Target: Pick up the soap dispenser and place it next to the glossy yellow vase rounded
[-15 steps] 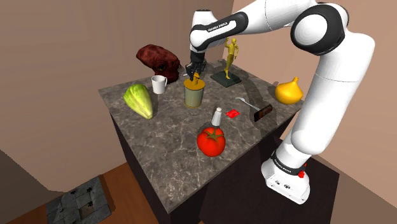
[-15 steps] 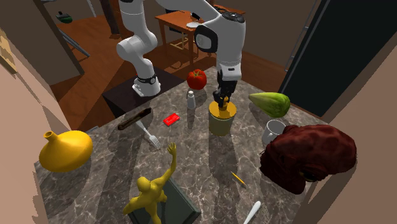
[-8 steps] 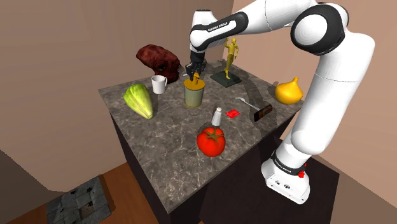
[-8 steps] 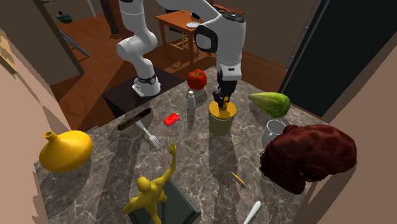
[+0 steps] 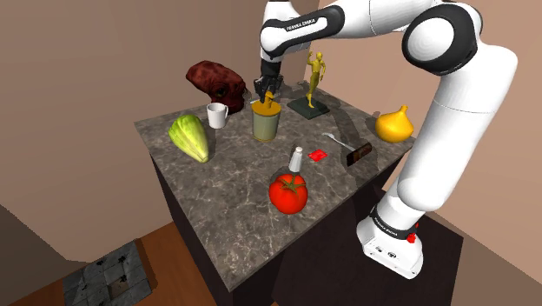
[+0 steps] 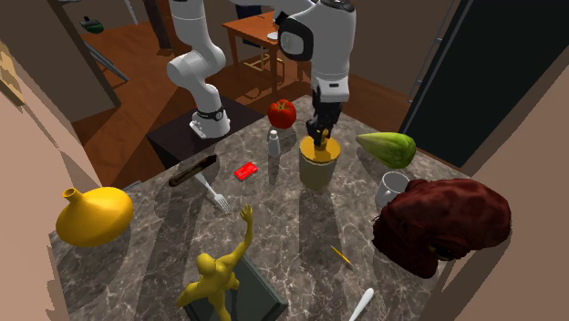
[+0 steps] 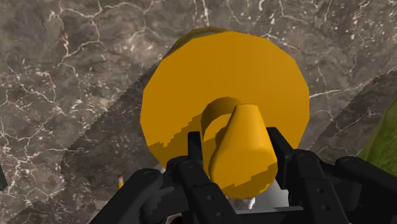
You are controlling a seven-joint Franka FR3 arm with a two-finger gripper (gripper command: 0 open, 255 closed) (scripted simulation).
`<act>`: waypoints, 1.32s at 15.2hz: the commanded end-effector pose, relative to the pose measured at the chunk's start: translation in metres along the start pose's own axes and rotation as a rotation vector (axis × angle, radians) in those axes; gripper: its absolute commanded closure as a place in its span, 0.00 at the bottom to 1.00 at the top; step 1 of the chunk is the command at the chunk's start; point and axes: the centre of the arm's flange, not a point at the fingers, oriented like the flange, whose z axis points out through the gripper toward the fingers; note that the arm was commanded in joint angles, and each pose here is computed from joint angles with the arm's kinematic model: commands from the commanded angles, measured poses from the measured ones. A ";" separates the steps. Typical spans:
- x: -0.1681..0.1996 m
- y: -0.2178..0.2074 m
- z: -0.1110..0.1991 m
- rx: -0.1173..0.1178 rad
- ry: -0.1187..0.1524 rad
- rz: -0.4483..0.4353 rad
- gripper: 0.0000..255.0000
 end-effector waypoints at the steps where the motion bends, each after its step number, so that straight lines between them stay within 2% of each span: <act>1: 0.001 -0.001 -0.011 0.000 0.001 0.000 1.00; 20: 0.006 0.000 -0.111 0.000 0.001 0.000 1.00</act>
